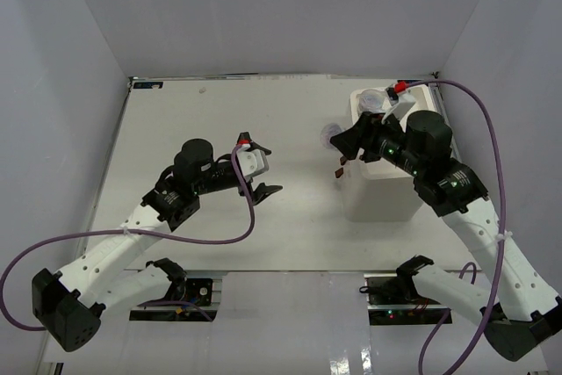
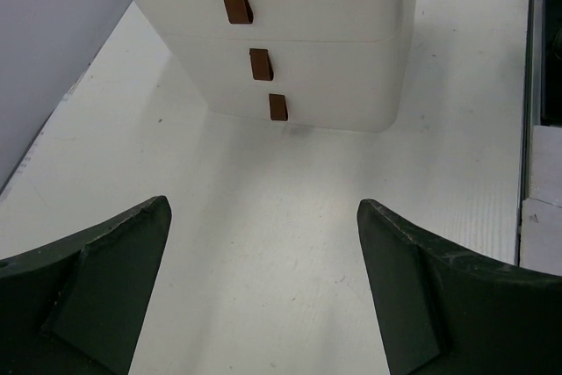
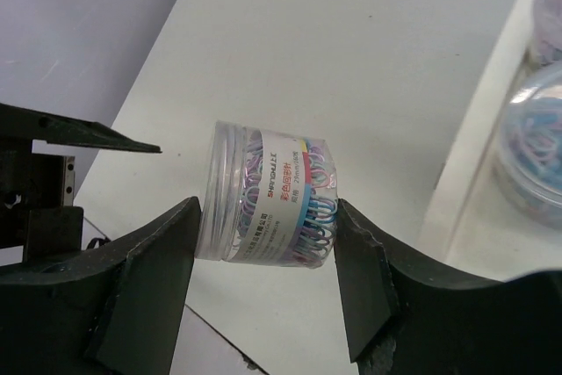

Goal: Sort the stationery into containers
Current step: Move the stationery to the storage box, then place the stationery in the storage box.

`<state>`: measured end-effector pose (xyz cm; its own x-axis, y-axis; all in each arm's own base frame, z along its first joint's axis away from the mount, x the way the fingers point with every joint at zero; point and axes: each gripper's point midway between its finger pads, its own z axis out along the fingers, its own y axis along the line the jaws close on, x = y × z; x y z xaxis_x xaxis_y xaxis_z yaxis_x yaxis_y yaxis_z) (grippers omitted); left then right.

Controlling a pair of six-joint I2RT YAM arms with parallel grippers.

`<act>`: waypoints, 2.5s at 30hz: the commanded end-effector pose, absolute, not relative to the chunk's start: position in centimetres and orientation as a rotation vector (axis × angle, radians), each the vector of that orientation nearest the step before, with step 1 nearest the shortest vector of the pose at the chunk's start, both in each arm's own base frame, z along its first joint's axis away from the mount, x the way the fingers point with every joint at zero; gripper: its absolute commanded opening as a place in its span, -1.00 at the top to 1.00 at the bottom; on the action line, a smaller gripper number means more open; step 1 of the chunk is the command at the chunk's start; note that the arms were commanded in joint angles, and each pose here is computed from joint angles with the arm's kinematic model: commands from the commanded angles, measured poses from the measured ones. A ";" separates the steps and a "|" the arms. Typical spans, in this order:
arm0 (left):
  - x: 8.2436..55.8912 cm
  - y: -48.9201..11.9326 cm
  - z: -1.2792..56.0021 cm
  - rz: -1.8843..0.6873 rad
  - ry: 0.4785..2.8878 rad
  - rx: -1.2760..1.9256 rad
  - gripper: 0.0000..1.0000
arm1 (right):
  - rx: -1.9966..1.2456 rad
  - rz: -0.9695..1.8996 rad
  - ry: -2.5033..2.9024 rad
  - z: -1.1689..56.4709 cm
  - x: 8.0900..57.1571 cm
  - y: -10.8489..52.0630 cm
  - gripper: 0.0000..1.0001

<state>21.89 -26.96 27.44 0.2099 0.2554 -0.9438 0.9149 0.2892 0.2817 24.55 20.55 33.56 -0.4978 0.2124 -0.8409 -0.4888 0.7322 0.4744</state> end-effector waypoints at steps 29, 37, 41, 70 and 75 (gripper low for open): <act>28.0 -24.7 21.1 -0.645 1.560 0.992 -0.96 | 0.299 0.556 1.923 29.7 26.7 9.9 0.37; 28.0 -24.6 21.0 -0.642 1.567 0.989 -0.96 | 0.333 0.572 1.959 28.6 27.5 9.5 0.02; 28.0 -24.5 21.1 -0.637 1.568 0.985 -0.96 | 0.350 0.551 1.960 28.5 27.8 8.8 -0.42; 28.9 -23.2 24.0 -0.592 1.597 0.815 -0.96 | 0.039 0.308 1.875 34.5 26.9 6.3 -0.82; 30.0 -20.2 26.8 -0.528 1.748 0.504 -0.96 | -0.006 0.145 1.749 37.9 25.2 3.7 -0.80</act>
<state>29.53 -22.49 23.35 -0.1584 0.1824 -0.9704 0.7291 0.6843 0.0096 26.61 5.52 33.33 -0.3387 0.1628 -0.9267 -0.0900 0.9748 0.2042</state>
